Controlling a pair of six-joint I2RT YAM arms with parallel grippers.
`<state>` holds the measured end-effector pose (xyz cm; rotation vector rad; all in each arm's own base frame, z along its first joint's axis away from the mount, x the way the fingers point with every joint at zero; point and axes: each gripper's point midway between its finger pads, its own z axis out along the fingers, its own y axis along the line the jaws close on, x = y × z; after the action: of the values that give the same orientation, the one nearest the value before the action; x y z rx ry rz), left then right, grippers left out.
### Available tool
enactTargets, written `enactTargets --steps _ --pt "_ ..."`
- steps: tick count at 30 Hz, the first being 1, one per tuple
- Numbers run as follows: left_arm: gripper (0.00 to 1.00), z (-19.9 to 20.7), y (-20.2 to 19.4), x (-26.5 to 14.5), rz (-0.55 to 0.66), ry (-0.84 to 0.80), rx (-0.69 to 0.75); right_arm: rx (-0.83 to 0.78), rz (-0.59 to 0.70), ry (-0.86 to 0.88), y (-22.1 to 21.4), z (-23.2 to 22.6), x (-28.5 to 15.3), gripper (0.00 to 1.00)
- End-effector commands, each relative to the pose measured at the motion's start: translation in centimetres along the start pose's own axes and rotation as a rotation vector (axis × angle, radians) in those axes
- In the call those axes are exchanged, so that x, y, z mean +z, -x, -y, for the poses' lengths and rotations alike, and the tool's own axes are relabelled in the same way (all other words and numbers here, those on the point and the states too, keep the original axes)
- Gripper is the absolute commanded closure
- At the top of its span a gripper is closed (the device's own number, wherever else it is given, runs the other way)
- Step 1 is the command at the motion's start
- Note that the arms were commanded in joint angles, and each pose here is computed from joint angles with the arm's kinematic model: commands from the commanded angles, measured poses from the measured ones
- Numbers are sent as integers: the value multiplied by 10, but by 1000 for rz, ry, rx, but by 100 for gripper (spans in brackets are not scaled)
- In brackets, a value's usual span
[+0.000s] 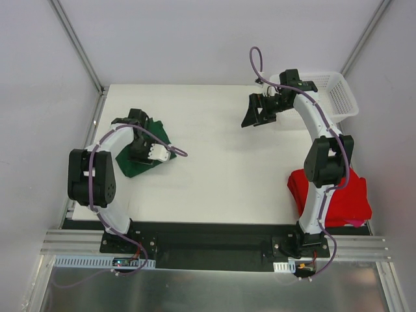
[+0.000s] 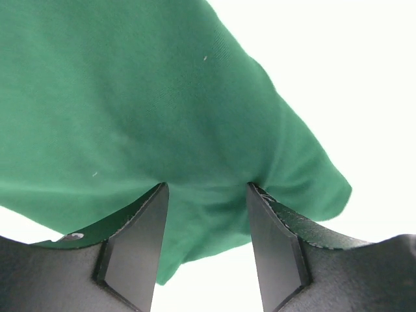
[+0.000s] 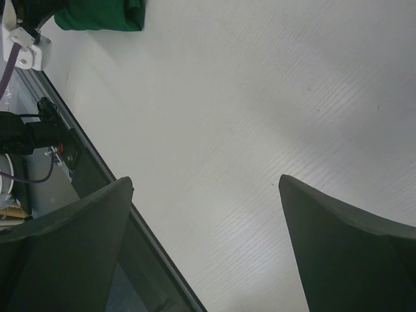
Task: Fold and stack the t-shirts
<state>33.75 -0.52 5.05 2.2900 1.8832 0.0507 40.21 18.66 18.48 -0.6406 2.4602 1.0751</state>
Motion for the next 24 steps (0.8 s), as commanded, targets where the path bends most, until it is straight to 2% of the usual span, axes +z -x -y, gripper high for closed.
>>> enactTargets --steps 1,2,7,8,10,13,14,18,24 --pt "48 -39 31 -58 87 89 -17 -68 37 2 7 -20 -17 0" --pt "48 -51 33 -71 99 121 -123 -69 36 3 6 -21 -17 0" --pt "48 -138 41 -162 161 348 -350 -65 26 8 6 -21 -11 0" --pt "47 -143 38 -166 181 357 -456 -64 27 6 6 -20 -11 0" --pt "45 -152 32 -153 175 320 -565 -69 25 9 8 -22 -10 0" --pt "43 -120 27 -110 116 127 -696 -77 26 7 9 -23 -9 0" --pt "39 -110 27 -101 106 81 -726 -75 23 5 8 -23 -10 0" --pt "24 -84 43 -78 152 -45 -799 -83 7 -3 3 -21 -9 0" --pt "18 -60 46 -58 134 -145 -856 -80 -6 1 -4 -21 -8 0"
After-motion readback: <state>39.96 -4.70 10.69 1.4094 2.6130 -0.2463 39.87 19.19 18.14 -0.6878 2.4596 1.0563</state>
